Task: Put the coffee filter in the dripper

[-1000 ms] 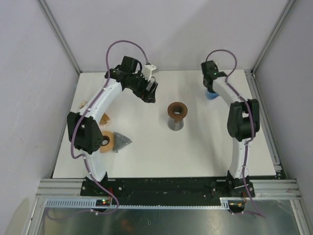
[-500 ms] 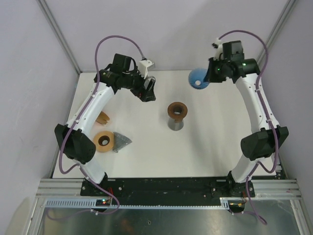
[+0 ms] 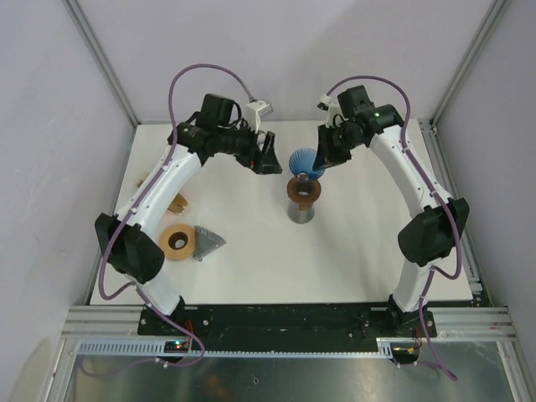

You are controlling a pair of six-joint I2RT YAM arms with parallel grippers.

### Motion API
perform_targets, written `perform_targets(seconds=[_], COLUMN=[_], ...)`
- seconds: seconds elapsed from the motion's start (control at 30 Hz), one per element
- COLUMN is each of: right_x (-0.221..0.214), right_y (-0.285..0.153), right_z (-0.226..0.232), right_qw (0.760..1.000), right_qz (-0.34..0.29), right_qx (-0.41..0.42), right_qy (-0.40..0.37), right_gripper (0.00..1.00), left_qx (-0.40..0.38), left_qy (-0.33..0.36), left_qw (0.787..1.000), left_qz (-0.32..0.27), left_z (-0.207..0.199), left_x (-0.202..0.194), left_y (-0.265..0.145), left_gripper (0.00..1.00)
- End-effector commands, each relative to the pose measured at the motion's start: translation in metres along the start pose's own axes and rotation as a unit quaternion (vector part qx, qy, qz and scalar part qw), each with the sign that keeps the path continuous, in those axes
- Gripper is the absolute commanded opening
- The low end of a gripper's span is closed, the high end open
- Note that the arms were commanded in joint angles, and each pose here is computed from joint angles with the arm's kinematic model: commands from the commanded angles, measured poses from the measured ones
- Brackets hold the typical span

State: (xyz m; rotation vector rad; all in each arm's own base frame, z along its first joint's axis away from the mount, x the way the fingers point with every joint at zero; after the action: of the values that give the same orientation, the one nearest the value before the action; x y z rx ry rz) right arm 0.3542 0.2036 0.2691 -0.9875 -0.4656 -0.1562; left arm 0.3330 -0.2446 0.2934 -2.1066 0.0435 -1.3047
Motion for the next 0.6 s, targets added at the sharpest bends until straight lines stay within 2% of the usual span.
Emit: perform_targets(seconds=[0.0,0.27,0.57], right_x=[-0.005,-0.013,-0.02], right_y=[0.009,0.026,0.037], right_z=[0.0,-0.01,-0.014], right_qw=[1.0,0.999,0.998], right_qz=[0.017,0.043,0.064], right_qx=[0.006,-0.001,-0.008], right_qy=[0.005,0.009,0.008], right_gripper=[0.0,0.0,0.0], left_qx=[-0.011,0.017,0.013], left_qy=[-0.028,-0.056,-0.064], left_qw=[0.999,0.998,0.998], left_qz=[-0.019,-0.035,-0.005], left_z=[-0.011,0.004,0.002], left_x=[0.012,0.023,0.006], left_y=[0.013,0.032,0.063], left_gripper=[0.91,0.88,0.79])
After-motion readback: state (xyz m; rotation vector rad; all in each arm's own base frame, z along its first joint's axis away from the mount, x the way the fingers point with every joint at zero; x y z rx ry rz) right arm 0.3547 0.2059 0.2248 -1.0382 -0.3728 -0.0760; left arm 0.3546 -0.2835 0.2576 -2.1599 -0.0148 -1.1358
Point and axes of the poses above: each gripper's point midway between its finger pads, its own y axis out along the fingers, its own z axis along the line the jaws close on, x = y × z, the point moved 3 cm from there along -y, back along the fingers, and after that the axes turned 5 degrees about y, right-handed, at the moved point
